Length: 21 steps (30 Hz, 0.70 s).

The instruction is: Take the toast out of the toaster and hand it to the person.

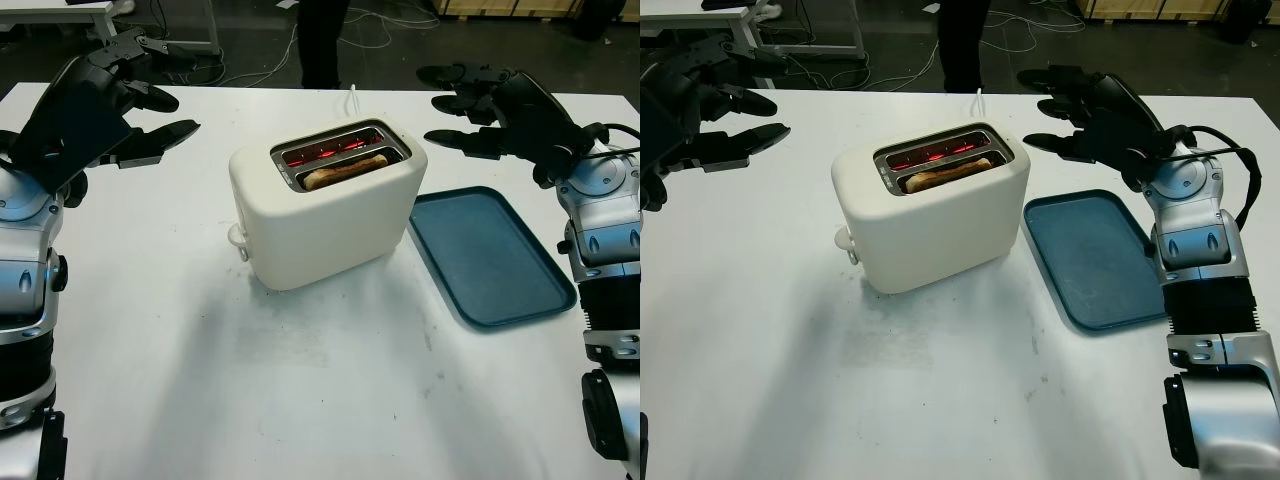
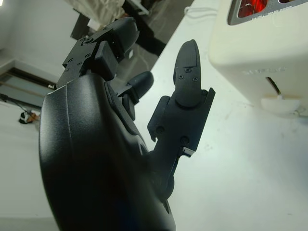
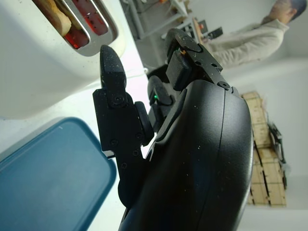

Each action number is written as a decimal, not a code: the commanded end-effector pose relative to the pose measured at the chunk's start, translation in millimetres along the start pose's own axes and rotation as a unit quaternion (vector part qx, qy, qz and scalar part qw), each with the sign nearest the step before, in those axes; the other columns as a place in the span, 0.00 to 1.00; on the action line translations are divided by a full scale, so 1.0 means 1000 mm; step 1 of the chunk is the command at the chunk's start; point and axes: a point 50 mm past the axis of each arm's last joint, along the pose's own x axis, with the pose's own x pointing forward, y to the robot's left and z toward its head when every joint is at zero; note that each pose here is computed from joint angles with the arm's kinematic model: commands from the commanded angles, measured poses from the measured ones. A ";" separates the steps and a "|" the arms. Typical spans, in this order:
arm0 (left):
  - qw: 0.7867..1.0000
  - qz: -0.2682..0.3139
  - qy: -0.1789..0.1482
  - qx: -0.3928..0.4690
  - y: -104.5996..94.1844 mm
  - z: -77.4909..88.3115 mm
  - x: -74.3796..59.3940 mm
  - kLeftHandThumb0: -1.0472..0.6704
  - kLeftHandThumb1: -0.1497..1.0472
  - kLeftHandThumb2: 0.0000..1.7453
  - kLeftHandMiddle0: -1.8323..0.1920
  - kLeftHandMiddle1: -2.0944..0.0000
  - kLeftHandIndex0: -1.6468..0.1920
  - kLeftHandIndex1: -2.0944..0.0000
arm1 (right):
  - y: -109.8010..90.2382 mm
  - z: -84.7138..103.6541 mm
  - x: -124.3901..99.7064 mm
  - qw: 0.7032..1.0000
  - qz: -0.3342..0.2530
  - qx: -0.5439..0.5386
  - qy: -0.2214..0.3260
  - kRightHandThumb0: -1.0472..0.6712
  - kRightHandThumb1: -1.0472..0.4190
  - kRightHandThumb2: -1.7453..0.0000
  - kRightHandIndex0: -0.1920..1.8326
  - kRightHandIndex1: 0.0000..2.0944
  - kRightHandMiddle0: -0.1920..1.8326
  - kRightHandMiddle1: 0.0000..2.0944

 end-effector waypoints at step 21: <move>1.000 -0.003 -0.006 -0.006 -0.001 0.002 -0.001 0.45 0.76 0.25 0.86 0.45 0.79 0.62 | 0.003 -0.008 -0.001 1.000 0.005 0.020 0.010 0.39 0.09 0.92 0.32 0.00 0.30 0.00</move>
